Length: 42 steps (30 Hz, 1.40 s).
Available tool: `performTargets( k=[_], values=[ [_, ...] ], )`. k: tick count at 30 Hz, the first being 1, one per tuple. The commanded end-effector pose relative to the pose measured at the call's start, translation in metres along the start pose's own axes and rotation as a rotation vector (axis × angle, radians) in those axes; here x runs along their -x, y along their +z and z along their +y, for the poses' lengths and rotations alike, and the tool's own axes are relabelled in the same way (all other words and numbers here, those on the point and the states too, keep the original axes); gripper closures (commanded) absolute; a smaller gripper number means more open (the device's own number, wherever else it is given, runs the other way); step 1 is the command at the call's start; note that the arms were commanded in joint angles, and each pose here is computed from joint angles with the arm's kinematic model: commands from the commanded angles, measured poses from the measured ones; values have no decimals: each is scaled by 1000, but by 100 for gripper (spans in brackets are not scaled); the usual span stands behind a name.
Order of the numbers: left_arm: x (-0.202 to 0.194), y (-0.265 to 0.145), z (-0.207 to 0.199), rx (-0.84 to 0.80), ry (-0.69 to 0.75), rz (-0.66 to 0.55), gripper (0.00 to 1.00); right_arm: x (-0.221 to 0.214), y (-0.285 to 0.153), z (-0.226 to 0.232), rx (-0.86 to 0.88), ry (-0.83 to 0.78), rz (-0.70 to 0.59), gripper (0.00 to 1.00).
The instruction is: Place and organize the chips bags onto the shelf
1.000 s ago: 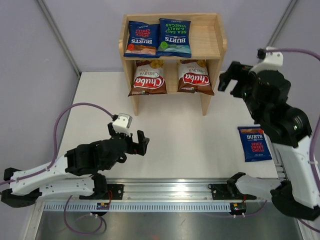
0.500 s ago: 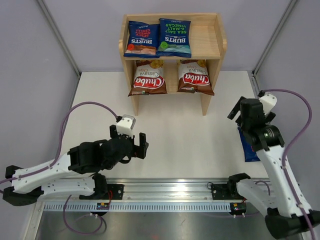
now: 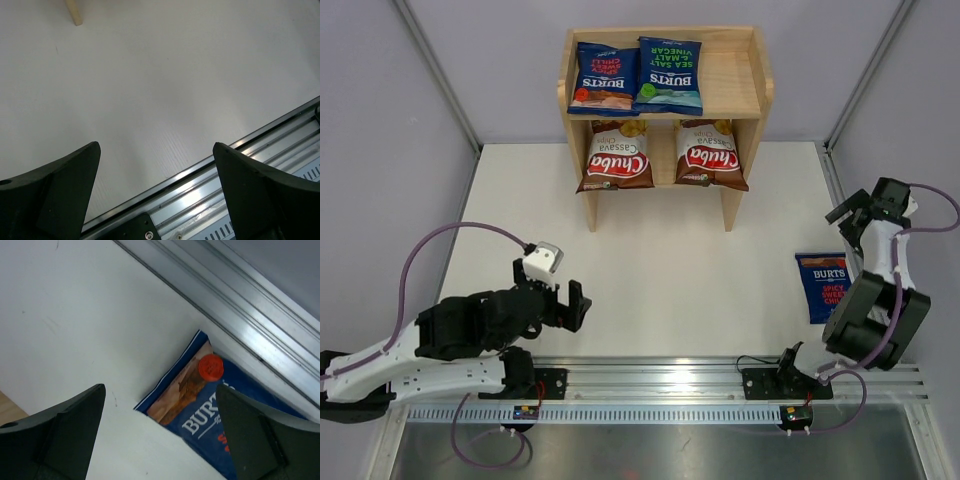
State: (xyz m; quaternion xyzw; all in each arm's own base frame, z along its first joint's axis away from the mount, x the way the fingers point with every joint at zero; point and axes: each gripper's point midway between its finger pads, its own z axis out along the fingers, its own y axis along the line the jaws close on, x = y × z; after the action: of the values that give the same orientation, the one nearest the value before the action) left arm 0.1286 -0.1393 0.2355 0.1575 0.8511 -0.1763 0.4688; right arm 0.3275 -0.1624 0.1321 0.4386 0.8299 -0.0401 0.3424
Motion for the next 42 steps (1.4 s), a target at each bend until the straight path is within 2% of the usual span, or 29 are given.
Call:
performTargets(
  k=[1, 4, 6, 9, 13, 18, 21, 22, 23, 24, 27, 32, 33, 37, 39, 41, 42],
  values=[
    [2, -1, -10, -79, 8, -26, 1, 13, 20, 16, 106, -95, 45, 1],
    [5, -5, -2, -62, -29, -64, 1, 24, 30, -13, -44, -217, 23, 1],
    [4, -5, -1, -62, -40, -70, 1, 25, 35, -25, -76, -284, -2, 1],
    [5, -8, 0, -75, -53, -81, 1, 10, 47, -45, -109, -342, 61, 1],
    [5, -11, 0, -100, -70, -95, 1, -22, 68, -62, -101, -400, 209, 1],
    [7, -14, -3, -130, -74, -107, 1, -40, 75, -71, -60, -365, 298, 0],
    [6, -13, -6, -145, -63, -102, 1, -57, 76, -56, 51, -342, 365, 3],
    [6, -14, -7, -151, -63, -102, 1, -62, 78, -55, 60, -328, 392, 6],
    [5, -13, -7, -151, -59, -100, 1, -68, 76, -53, 75, -318, 421, 15],
    [6, -13, -7, -151, -60, -101, 1, -72, 75, -46, 121, -298, 434, 20],
    [6, -14, -7, -153, -64, -104, 1, -77, 74, -44, 127, -261, 440, 42],
    [6, -15, -7, -156, -65, -105, 1, -74, 67, -46, 87, -201, 395, 59],
    [6, -15, -7, -156, -66, -106, 1, -74, 63, -44, 91, -185, 383, 66],
    [6, -15, -5, -149, -68, -108, 1, -66, 56, -37, 107, -137, 329, 80],
    [7, -15, -5, -149, -72, -110, 1, -55, 49, -31, 118, -100, 273, 83],
    [5, -15, -4, -145, -71, -108, 1, -45, 42, -24, 140, -70, 226, 100],
    [5, -15, -4, -143, -71, -108, 1, -39, 34, -16, 166, -38, 199, 100]
  ],
)
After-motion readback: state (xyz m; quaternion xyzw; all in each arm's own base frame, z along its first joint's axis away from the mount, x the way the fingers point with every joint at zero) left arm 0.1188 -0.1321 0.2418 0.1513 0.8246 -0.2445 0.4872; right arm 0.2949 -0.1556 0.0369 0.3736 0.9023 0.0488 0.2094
